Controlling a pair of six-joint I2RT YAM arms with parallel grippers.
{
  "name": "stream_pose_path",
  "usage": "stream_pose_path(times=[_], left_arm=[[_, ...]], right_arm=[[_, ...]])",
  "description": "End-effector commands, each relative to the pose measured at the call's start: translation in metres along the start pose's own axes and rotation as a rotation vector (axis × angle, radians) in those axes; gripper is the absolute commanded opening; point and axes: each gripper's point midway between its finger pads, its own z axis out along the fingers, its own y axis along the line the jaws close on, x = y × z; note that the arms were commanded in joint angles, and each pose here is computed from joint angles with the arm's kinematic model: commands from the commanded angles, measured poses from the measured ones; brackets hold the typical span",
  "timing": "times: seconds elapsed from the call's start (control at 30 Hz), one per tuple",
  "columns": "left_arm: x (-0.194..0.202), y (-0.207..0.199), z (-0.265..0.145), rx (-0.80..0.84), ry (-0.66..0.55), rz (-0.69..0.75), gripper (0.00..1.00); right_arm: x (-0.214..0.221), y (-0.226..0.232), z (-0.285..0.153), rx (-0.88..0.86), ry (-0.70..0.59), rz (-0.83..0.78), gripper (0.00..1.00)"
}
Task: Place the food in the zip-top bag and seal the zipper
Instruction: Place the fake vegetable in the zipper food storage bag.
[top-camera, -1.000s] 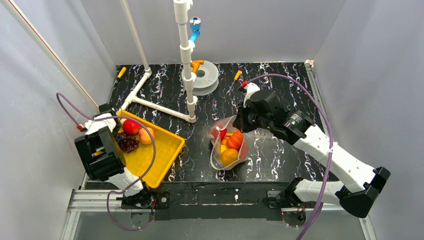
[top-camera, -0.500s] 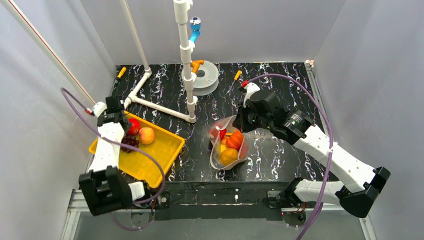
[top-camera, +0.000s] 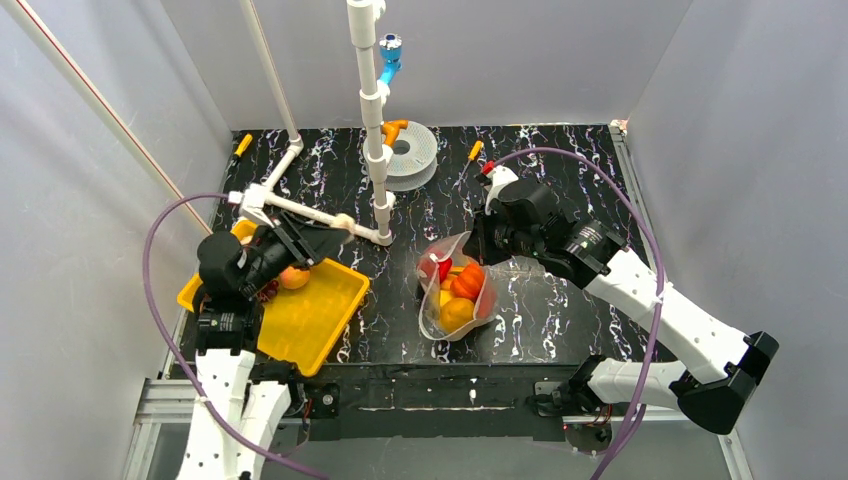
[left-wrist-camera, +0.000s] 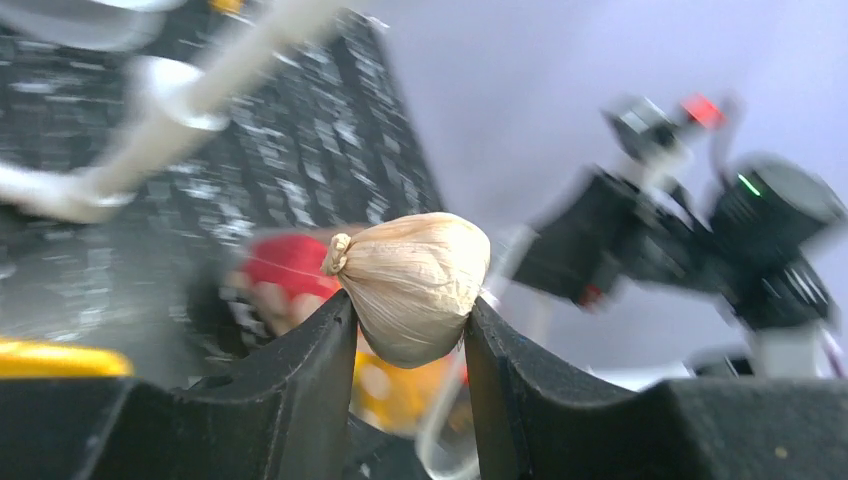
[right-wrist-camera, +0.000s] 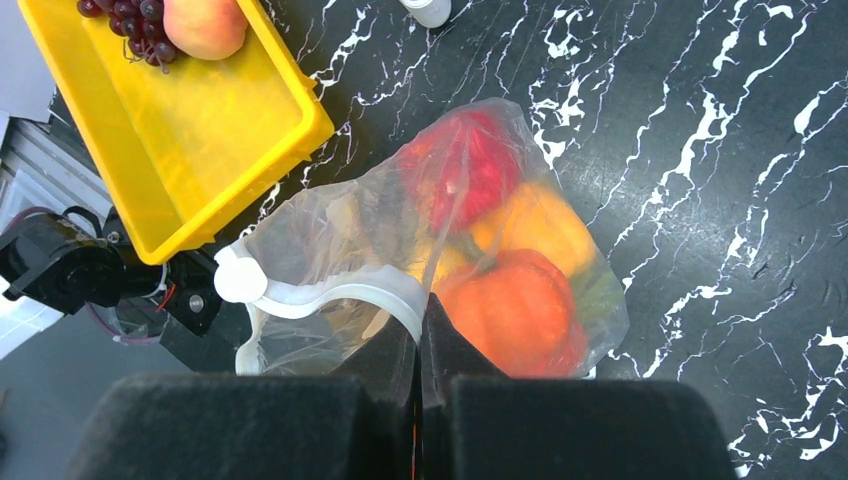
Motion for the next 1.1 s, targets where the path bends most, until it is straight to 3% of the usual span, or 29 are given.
stream_pose_path(times=[0.0,0.23,0.53,0.77,0.97,1.07], left_arm=[[0.036,-0.095,-0.026,0.428,0.191,0.13,0.27],[0.089,-0.103,-0.013,0.436,0.359,0.167,0.27],[0.149,-0.12,0.011,0.332,0.512,0.357,0.31],[0.169,-0.087,0.031,0.075,0.549,0.546,0.43],[0.179,-0.084,0.045,0.026,0.592,0.61,0.74],[0.178,-0.082,0.048,0.002,0.603,0.638,0.8]], right_arm=[[-0.033,0.021,-0.01,-0.077,-0.099,0.016,0.01],[-0.032,0.021,-0.01,-0.079,-0.101,0.038,0.01],[-0.03,0.022,-0.013,-0.082,-0.098,0.062,0.01],[-0.032,0.023,-0.015,-0.086,-0.104,0.065,0.01],[-0.031,0.025,-0.015,-0.096,-0.098,0.07,0.01],[-0.031,0.024,-0.016,-0.093,-0.102,0.074,0.01]])
